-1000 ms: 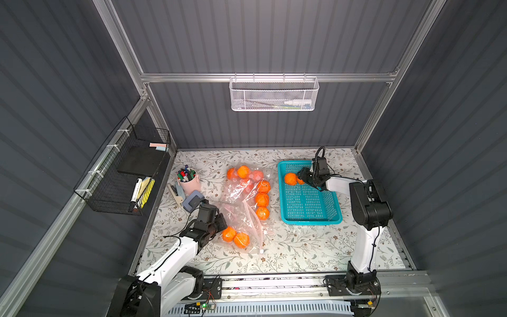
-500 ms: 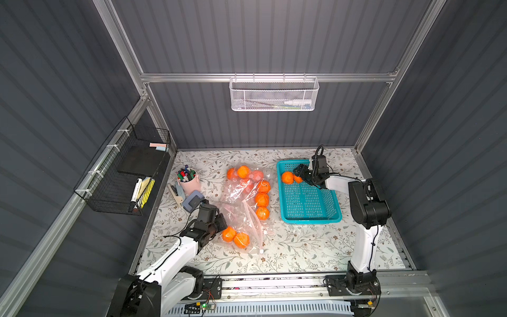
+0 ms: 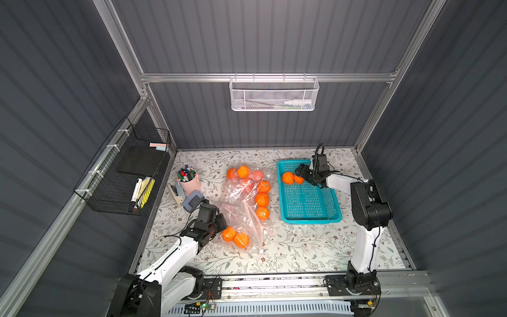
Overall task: Open the zip-top bag and take out the orange
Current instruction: Place the orange in the basket, then pick up the orange from the zipper food storage bag.
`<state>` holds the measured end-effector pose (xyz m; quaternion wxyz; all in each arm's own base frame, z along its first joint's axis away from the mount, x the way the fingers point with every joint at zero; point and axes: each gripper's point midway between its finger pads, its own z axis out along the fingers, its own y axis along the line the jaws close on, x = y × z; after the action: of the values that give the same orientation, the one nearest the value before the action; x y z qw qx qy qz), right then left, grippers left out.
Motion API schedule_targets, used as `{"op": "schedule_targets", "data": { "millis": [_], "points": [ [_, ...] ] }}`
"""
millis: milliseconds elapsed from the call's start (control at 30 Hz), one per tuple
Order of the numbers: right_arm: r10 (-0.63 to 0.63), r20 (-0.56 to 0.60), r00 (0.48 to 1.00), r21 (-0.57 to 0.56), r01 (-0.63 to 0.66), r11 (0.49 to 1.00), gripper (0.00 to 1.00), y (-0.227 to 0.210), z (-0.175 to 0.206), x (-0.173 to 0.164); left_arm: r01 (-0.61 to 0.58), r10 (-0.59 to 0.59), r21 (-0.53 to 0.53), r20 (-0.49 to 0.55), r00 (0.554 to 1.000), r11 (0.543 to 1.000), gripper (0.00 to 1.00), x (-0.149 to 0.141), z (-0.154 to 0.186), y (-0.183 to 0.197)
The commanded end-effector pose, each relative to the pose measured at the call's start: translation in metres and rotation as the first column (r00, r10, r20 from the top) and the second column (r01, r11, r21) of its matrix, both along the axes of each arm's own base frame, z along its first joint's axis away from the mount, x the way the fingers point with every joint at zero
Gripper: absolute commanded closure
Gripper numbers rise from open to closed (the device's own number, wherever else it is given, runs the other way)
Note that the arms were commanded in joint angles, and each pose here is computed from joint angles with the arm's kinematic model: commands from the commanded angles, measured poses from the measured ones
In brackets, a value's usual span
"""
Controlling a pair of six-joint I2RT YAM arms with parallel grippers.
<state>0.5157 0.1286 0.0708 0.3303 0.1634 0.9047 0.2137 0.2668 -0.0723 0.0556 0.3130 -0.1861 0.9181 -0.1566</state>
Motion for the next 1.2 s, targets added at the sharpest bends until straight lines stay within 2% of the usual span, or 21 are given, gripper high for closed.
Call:
{"op": "schedule_targets", "data": {
  "millis": [0,67,133,233,267,367,433,500,567,700,833,1000,1100,1133,1167],
  "points": [
    [0.011,0.086,0.996,-0.071,-0.004,0.997,0.21,-0.013,0.050,-0.003,0.013,-0.013,0.006,0.007,1.000,1.000,1.00,0.002,0.005,0.000],
    [0.043,0.136,0.990,-0.078,-0.033,0.996,0.27,-0.013,0.078,-0.020,0.014,-0.014,0.006,0.009,1.000,1.000,1.00,0.003,0.006,0.000],
    [0.134,0.216,0.967,-0.054,-0.125,0.991,0.31,-0.001,0.107,-0.045,0.012,-0.012,0.006,0.011,1.000,1.000,1.00,0.002,0.006,0.000],
    [0.348,0.319,0.881,0.005,-0.369,0.929,0.42,0.044,0.134,-0.094,0.012,-0.013,0.004,0.015,1.000,1.000,1.00,0.003,0.007,-0.001],
    [0.432,0.321,0.843,0.006,-0.458,0.889,0.46,0.062,0.135,-0.115,0.013,-0.013,0.004,0.015,1.000,1.000,1.00,0.003,0.007,0.000],
    [0.669,0.322,0.670,-0.043,-0.695,0.717,0.56,0.121,0.128,-0.186,0.013,-0.013,0.001,0.017,1.000,1.000,1.00,0.003,0.008,-0.001],
    [0.779,0.316,0.541,-0.083,-0.803,0.591,0.62,0.154,0.118,-0.230,0.012,-0.012,0.000,0.018,1.000,1.000,1.00,0.002,0.008,-0.001],
    [0.844,0.294,0.448,-0.099,-0.864,0.493,0.69,0.178,0.105,-0.262,0.011,-0.011,0.002,0.017,1.000,1.000,1.00,0.002,0.007,0.000],
    [0.881,0.266,0.392,-0.114,-0.894,0.432,0.80,0.195,0.093,-0.281,0.010,-0.010,0.002,0.018,1.000,1.000,1.00,0.003,0.007,0.000],
    [0.919,0.212,0.332,-0.121,-0.924,0.362,0.90,0.217,0.067,-0.295,0.010,-0.010,0.006,0.013,1.000,1.000,1.00,0.003,0.007,0.000],
    [0.946,0.183,0.267,-0.088,-0.954,0.286,0.93,0.235,0.052,-0.310,0.012,-0.012,0.004,0.014,1.000,1.000,1.00,0.002,0.007,0.000],
    [0.962,0.158,0.222,-0.057,-0.971,0.233,0.91,0.256,0.037,-0.320,0.009,-0.009,0.005,0.013,1.000,1.000,1.00,0.003,0.007,0.000],
    [0.972,0.164,0.169,-0.040,-0.983,0.178,0.83,0.270,0.031,-0.329,0.008,-0.008,0.006,0.013,1.000,1.000,1.00,0.002,0.006,0.000],
    [0.974,0.165,0.155,-0.037,-0.986,0.164,0.77,0.274,0.030,-0.332,0.006,-0.006,0.006,0.011,1.000,1.000,1.00,0.002,0.006,0.000],
    [0.976,0.164,0.142,-0.037,-0.988,0.150,0.66,0.278,0.026,-0.334,0.005,-0.005,0.006,0.011,1.000,1.000,1.00,0.002,0.006,0.001]
  ]
}}
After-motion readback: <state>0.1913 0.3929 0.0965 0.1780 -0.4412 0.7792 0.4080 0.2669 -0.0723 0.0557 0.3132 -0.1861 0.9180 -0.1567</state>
